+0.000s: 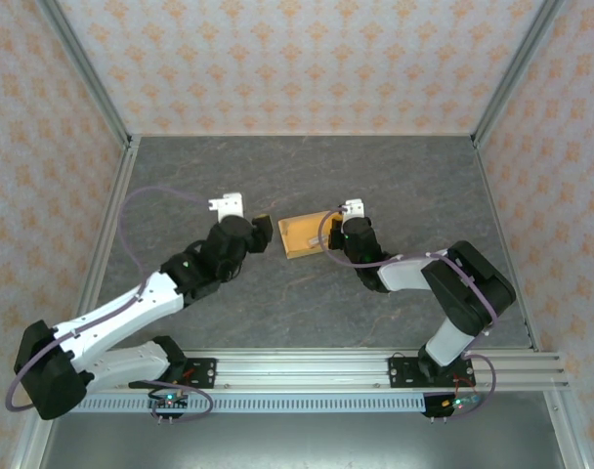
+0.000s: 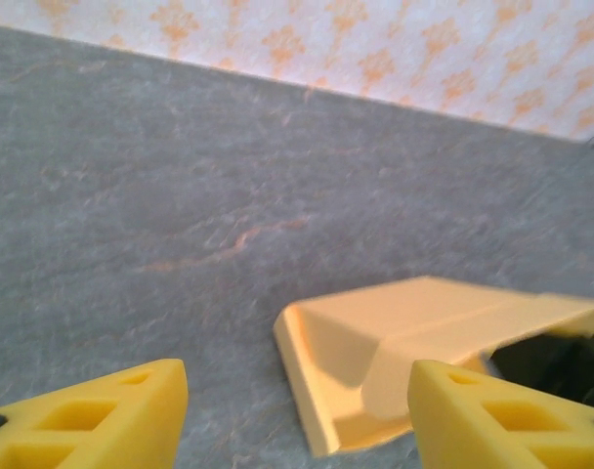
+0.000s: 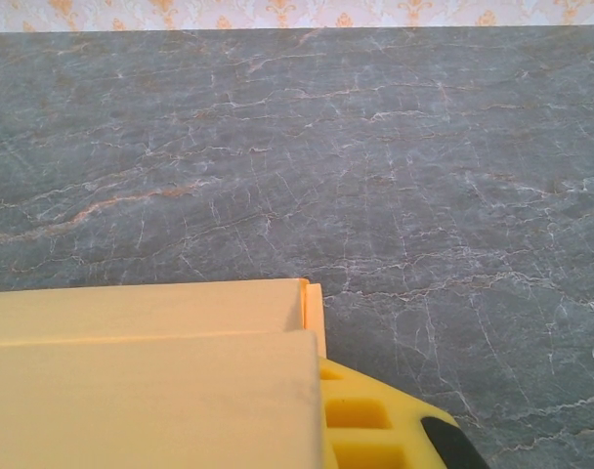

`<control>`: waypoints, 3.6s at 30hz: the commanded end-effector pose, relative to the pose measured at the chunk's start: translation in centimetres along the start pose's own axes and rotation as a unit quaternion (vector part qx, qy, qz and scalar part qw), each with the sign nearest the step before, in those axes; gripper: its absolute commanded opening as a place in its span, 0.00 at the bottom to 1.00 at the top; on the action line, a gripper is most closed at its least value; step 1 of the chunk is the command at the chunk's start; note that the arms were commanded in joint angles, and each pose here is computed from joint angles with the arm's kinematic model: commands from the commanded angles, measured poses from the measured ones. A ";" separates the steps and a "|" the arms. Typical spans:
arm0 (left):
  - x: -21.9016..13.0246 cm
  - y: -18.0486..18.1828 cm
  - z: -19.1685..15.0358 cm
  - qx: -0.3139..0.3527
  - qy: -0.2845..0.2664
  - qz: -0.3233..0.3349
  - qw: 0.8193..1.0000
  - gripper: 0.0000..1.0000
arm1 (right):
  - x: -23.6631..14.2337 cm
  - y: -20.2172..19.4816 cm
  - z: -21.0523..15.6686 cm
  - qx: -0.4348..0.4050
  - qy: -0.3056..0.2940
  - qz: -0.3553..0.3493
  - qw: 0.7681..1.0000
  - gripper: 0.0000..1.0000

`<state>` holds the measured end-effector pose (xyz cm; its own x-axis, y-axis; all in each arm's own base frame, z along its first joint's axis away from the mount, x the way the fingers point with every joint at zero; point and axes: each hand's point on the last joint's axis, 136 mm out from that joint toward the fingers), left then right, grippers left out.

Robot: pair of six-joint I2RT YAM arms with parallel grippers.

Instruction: Fold the paper box

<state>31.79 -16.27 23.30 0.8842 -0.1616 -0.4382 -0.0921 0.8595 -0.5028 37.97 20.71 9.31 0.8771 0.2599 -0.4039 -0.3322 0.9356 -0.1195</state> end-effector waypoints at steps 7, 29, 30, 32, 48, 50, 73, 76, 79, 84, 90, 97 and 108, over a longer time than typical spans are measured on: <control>9.3 -5.0 -2.6 0.061 0.190 -0.020 0.980 0.59 | -0.8 -0.4 -4.6 -0.048 0.072 -0.019 0.996 0.01; 11.2 -0.7 -14.5 0.140 0.327 0.022 0.934 0.57 | -2.9 -0.2 -4.6 -0.044 0.107 -0.011 0.993 0.50; 11.4 -0.7 -14.4 0.141 0.324 0.026 0.935 0.57 | -3.3 -0.2 -4.7 -0.046 0.113 -0.008 0.993 0.53; 11.6 -0.4 -14.3 0.143 0.318 0.033 0.937 0.56 | -4.4 -0.3 -4.5 -0.048 0.128 -0.001 0.991 0.60; 13.1 1.1 -15.5 0.191 0.301 0.090 0.930 0.54 | -5.8 0.4 1.7 0.134 0.166 0.115 0.970 0.61; 13.1 1.2 -15.3 0.190 0.295 0.093 0.932 0.54 | -3.1 0.9 1.8 0.163 0.173 0.139 0.961 0.58; 15.4 3.6 -8.5 0.099 0.364 0.011 0.926 0.74 | -5.9 2.0 0.1 0.206 0.196 0.161 0.945 0.67; 15.9 4.1 -9.8 0.106 0.392 0.010 0.914 0.74 | -6.2 4.9 0.0 0.262 0.182 0.210 0.924 0.67; 15.8 5.0 -10.6 0.112 0.403 0.020 0.908 0.74 | -5.1 6.5 0.5 0.299 0.167 0.236 0.909 0.68; 15.7 5.8 -12.6 0.092 0.432 0.021 0.897 0.69 | -2.6 7.4 -0.6 0.354 0.164 0.232 0.891 0.63; 14.9 4.4 -13.7 0.048 0.446 -0.022 0.893 0.67 | -0.9 7.7 -1.8 0.376 0.157 0.232 0.883 0.55; 14.1 4.4 -15.7 0.016 0.471 -0.046 0.881 0.62 | 0.1 8.5 -1.7 0.379 0.134 0.263 0.877 0.32; 14.4 6.4 -16.2 -0.006 0.465 -0.014 0.885 0.59 | -1.5 5.9 -2.4 0.389 0.123 0.251 0.878 0.51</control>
<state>38.86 -22.11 4.21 0.1989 -0.5750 -0.7936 -0.0129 0.8082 -0.5888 33.64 25.84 4.76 0.5229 0.6985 -0.4885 -0.1764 0.6494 0.7397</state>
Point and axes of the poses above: each hand's point on the last joint's axis, 136 mm out from that joint toward the fingers, its own x axis out along the fingers, its own y axis along the line the jaws close on, z = x × y, and after that the axes turned 14 degrees about -x, right-handed
